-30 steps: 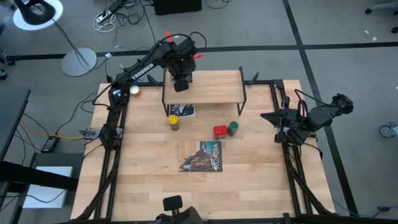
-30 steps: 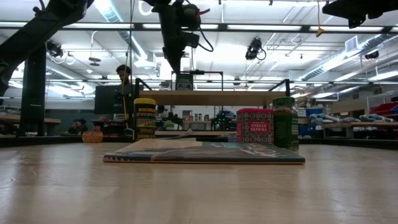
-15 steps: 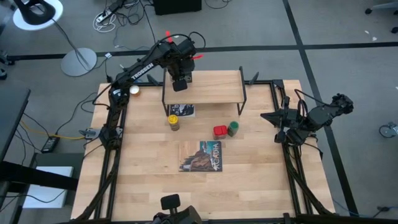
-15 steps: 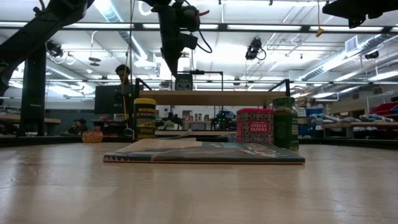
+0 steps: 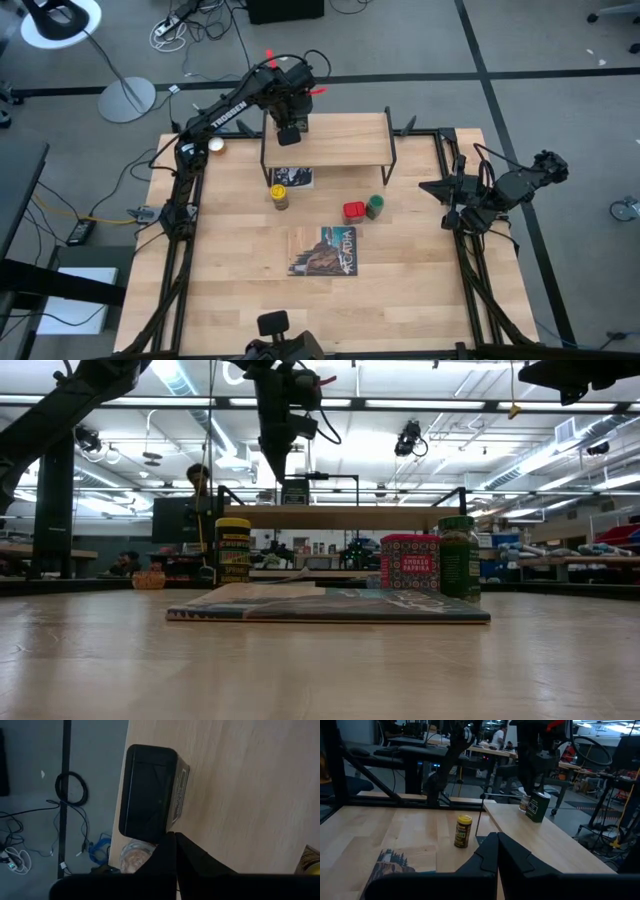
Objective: Shelf spices
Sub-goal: Put the black seasoning can on the shelf, then put the red seasoning can on the shelf
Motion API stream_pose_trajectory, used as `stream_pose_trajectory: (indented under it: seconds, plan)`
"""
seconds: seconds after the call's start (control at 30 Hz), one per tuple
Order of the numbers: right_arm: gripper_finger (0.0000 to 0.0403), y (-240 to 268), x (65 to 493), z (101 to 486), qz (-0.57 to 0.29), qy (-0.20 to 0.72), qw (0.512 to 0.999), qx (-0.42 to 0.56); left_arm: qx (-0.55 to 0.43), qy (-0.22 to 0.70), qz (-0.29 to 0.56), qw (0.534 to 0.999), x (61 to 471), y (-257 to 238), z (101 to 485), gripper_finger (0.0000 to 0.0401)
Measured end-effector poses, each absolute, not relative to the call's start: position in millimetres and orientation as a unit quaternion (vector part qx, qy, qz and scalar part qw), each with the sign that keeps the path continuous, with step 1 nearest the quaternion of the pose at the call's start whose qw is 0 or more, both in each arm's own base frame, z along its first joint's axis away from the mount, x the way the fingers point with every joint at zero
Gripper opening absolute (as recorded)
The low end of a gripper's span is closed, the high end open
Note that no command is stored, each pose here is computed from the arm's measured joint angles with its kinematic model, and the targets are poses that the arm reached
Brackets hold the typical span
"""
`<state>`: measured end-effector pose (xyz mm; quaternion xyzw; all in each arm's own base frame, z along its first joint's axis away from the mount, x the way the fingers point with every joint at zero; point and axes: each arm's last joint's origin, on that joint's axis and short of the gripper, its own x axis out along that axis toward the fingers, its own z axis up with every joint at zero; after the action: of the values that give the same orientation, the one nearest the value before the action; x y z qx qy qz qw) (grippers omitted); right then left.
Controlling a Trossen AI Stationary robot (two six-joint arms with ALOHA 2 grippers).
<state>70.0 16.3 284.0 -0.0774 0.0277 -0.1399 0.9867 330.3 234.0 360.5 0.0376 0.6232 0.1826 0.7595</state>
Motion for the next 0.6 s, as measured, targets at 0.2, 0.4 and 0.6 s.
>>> stream_pose_trajectory:
  seconds: [0.2,0.4,0.6]
  plan:
    - [0.0006,16.3,70.0,284.0,-0.14,0.028,0.987,-0.077,0.046,0.628,0.192,0.753,329.8,234.5,360.6,0.0]
    - [0.0006,16.3,70.0,284.0,-0.14,0.028,0.987,-0.079,0.046,0.634,0.182,0.75,331.7,228.9,360.0,0.0]
    - [0.0006,16.3,70.0,284.0,-0.14,0.028,0.987,-0.079,0.056,0.628,0.163,0.759,340.5,212.3,363.0,0.0]
